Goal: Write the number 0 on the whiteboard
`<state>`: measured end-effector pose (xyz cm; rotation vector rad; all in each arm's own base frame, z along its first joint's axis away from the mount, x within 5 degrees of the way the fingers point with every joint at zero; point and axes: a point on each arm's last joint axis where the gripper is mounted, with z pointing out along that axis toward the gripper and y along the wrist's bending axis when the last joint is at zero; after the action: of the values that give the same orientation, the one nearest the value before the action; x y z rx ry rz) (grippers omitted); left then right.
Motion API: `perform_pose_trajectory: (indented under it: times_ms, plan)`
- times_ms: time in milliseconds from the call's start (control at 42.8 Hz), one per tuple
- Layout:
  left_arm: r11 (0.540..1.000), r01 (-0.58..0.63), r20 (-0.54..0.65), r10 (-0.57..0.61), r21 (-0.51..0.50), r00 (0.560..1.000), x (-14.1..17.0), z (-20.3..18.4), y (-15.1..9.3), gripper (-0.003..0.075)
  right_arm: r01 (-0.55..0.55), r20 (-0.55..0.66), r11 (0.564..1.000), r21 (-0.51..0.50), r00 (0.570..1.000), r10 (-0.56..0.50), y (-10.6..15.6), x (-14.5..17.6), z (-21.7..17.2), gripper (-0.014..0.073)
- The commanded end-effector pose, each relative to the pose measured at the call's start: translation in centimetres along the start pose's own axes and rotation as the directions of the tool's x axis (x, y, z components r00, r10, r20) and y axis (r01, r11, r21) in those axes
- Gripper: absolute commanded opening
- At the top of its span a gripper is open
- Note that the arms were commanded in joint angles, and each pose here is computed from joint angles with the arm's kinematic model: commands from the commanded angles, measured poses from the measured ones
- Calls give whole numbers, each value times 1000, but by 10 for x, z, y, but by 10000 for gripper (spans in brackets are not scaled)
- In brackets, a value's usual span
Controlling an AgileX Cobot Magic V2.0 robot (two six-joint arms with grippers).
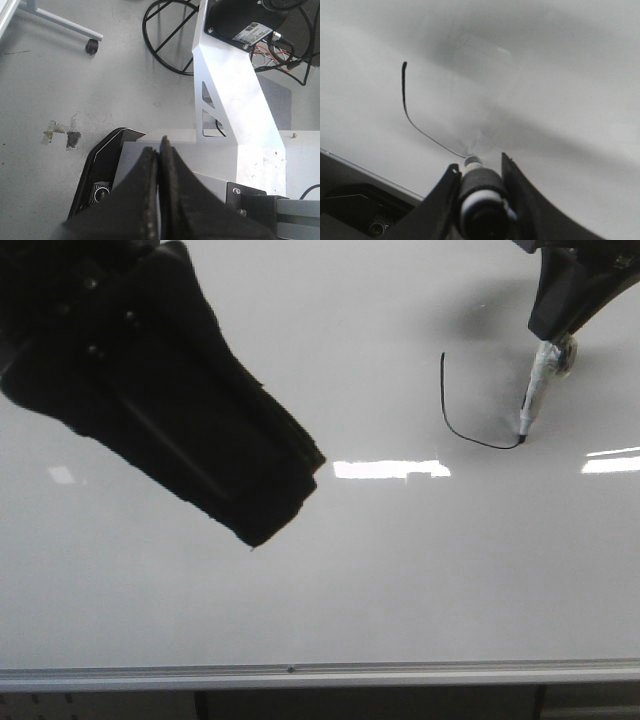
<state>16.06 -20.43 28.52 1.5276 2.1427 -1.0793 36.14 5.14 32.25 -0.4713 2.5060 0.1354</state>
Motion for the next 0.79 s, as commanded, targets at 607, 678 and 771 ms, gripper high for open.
perform_pose_trajectory:
  times_ms: [607,678,771]
  plan:
    - [1000,-18,76,17,17,997,-12,-11,-12,-20,-43,402,995,90,916,4,-4,-42,-66,-59]
    - [1000,-18,76,17,17,997,-12,-11,-12,-20,-50,428,995,85,904,9,-3,-45,-71,-59]
    - [1000,-18,76,17,17,997,-12,-11,-12,-20,-58,456,995,77,890,17,-3,-49,-76,-59]
